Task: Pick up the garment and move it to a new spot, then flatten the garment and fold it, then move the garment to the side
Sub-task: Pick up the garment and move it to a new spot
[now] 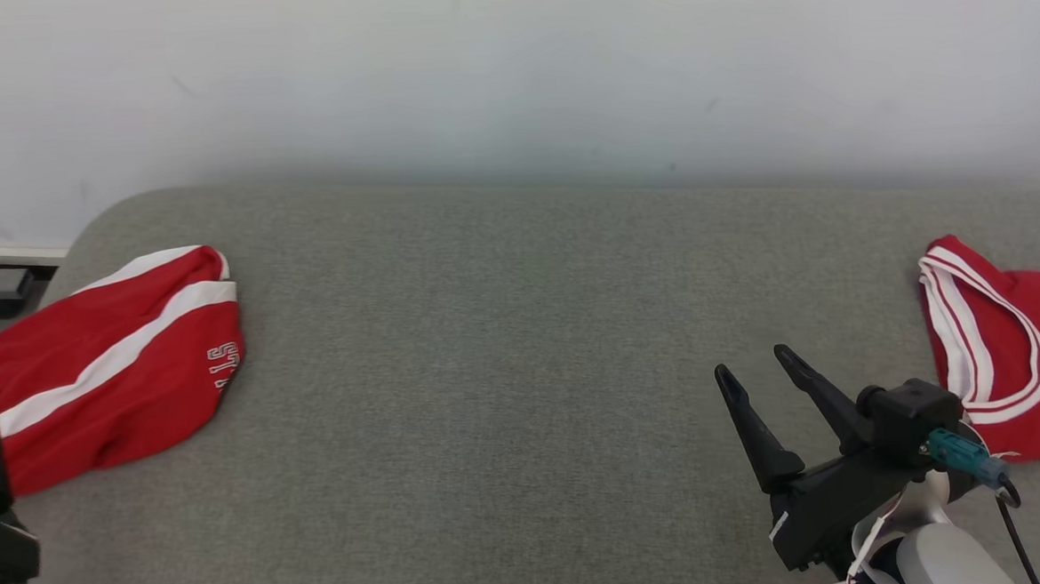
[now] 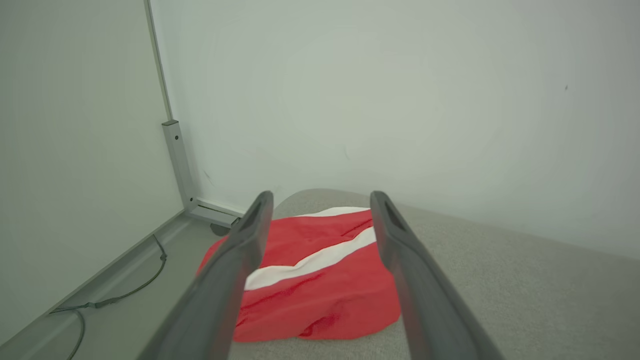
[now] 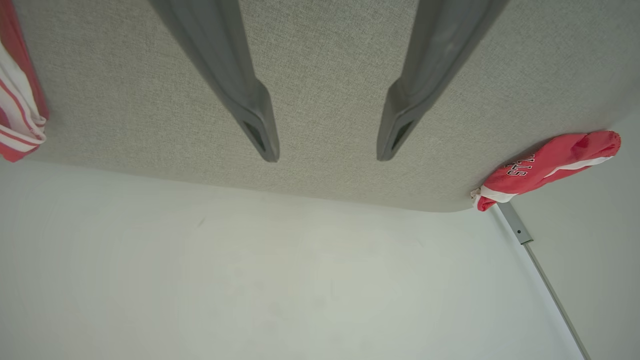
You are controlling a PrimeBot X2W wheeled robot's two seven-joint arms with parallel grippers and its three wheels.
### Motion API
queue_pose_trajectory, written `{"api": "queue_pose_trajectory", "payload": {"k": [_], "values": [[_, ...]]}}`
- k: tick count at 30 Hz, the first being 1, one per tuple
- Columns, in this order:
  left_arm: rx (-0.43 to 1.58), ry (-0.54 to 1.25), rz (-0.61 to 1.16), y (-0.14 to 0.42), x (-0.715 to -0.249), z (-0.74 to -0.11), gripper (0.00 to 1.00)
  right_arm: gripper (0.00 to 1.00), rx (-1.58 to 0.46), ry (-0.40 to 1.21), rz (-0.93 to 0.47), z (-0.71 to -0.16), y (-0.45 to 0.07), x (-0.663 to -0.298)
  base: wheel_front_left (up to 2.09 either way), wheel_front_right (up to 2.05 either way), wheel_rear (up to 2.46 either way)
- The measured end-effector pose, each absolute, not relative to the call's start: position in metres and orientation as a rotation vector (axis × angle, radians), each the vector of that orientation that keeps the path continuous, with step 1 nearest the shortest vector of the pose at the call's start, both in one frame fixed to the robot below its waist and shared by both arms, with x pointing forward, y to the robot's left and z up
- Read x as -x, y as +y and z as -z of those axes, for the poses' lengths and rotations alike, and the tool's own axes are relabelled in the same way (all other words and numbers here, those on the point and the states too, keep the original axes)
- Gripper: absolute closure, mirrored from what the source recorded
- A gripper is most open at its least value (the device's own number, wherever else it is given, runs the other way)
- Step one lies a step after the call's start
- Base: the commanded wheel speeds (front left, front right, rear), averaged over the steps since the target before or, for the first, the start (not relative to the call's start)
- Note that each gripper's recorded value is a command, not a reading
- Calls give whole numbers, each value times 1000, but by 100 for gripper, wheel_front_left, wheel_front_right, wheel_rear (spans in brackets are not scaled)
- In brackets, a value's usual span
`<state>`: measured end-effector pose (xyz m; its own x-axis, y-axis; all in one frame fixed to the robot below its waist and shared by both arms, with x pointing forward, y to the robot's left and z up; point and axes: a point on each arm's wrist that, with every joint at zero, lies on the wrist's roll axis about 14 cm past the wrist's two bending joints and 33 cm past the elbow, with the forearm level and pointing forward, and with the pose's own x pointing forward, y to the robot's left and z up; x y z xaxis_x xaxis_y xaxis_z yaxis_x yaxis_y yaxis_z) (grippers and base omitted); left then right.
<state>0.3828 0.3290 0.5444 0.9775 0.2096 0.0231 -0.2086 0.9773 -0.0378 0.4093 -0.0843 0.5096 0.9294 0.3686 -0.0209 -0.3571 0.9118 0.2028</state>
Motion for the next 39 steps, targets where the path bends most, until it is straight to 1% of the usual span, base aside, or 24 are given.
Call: {"api": "queue_pose_trajectory", "payload": {"k": [3, 13, 27, 34, 39], "values": [[63, 10, -211, 333, -394, -533, 0, 0, -196, 59, -352, -509, -93, -411, 0, 0, 0], [59, 141, -183, 340, -434, -506, 0, 0, -190, 73, -299, -501, -114, -418, 0, 0, 0], [37, 300, -123, 330, -491, -479, 0, 0, -178, 97, -254, -487, -131, -432, 0, 0, 0], [62, 417, -119, 327, -509, -447, 0, 0, -155, 116, -211, -478, -149, -437, 0, 0, 0], [124, 520, -123, 321, -517, -420, 0, 0, -136, 129, -180, -472, -162, -439, 0, 0, 0]]}}
